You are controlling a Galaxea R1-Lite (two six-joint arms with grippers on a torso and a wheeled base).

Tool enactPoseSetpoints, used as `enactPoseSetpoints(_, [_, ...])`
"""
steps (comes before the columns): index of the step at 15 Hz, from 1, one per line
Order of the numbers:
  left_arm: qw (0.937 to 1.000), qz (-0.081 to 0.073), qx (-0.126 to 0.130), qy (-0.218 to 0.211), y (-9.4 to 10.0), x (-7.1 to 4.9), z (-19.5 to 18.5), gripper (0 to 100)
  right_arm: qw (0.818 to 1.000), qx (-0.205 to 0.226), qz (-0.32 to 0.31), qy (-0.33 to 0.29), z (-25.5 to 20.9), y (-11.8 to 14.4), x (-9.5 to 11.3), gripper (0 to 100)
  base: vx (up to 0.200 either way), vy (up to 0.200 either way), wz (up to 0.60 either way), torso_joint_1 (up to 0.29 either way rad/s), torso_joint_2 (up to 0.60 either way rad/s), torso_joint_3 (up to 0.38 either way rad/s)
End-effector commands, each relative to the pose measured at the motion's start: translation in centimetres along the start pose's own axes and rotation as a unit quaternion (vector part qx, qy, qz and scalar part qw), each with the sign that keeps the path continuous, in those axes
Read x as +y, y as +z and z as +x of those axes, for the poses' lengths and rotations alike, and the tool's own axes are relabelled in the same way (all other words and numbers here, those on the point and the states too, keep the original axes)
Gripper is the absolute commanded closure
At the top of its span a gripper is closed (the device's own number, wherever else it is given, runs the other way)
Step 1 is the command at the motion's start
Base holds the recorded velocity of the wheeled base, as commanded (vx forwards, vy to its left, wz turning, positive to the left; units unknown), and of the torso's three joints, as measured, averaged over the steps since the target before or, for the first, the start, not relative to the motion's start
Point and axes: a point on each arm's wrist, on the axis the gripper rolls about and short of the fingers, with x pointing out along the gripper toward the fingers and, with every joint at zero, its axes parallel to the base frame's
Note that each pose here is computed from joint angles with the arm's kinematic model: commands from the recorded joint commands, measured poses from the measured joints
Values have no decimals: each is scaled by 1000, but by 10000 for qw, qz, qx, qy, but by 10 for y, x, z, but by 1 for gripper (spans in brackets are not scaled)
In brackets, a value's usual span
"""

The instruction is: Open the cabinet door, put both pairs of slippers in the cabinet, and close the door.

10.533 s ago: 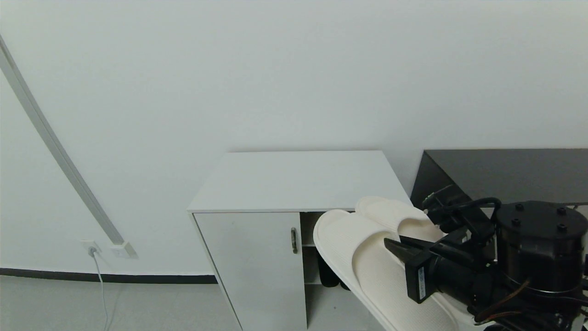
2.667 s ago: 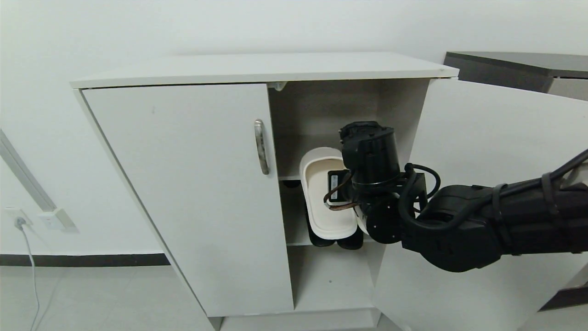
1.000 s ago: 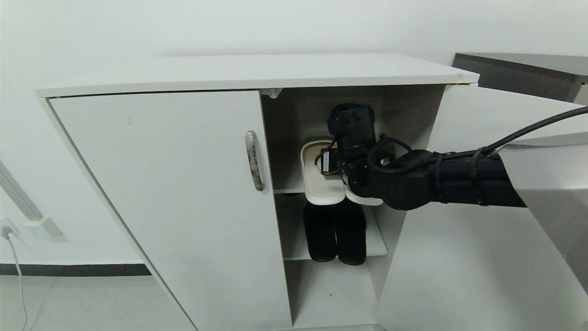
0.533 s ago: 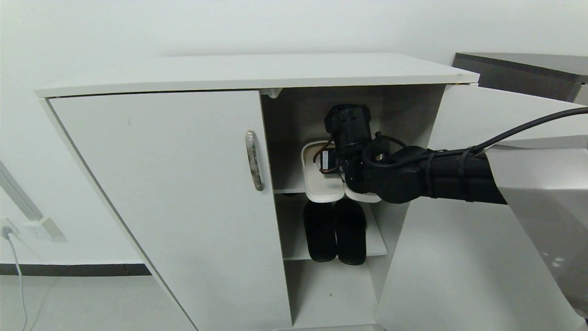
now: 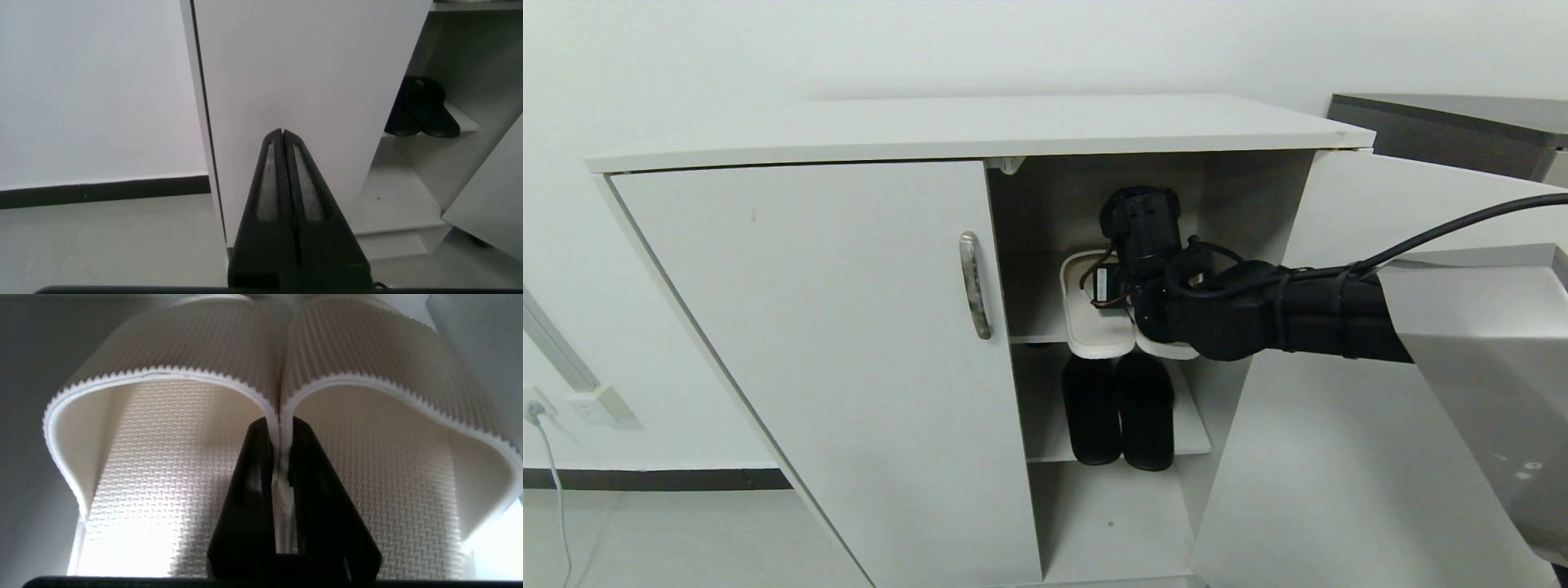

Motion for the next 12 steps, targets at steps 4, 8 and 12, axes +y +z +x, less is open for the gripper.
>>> enactPoseSetpoints(4, [10000,-2,6,15,0,0,0,100,9998,130,-120,2,-11,1,0,100,0,0,0,0,0,0])
enactPoseSetpoints(8, [10000,-32,-2,69,0,0,0,100,9998,131,-118,-22,-11,1,-1,0,0,0,0,0,0,0])
enactPoseSetpoints(12, [10000,-32,5,69,0,0,0,100,9996,175,-161,146,-46,9,-3,0,0,0,0,0,0,0])
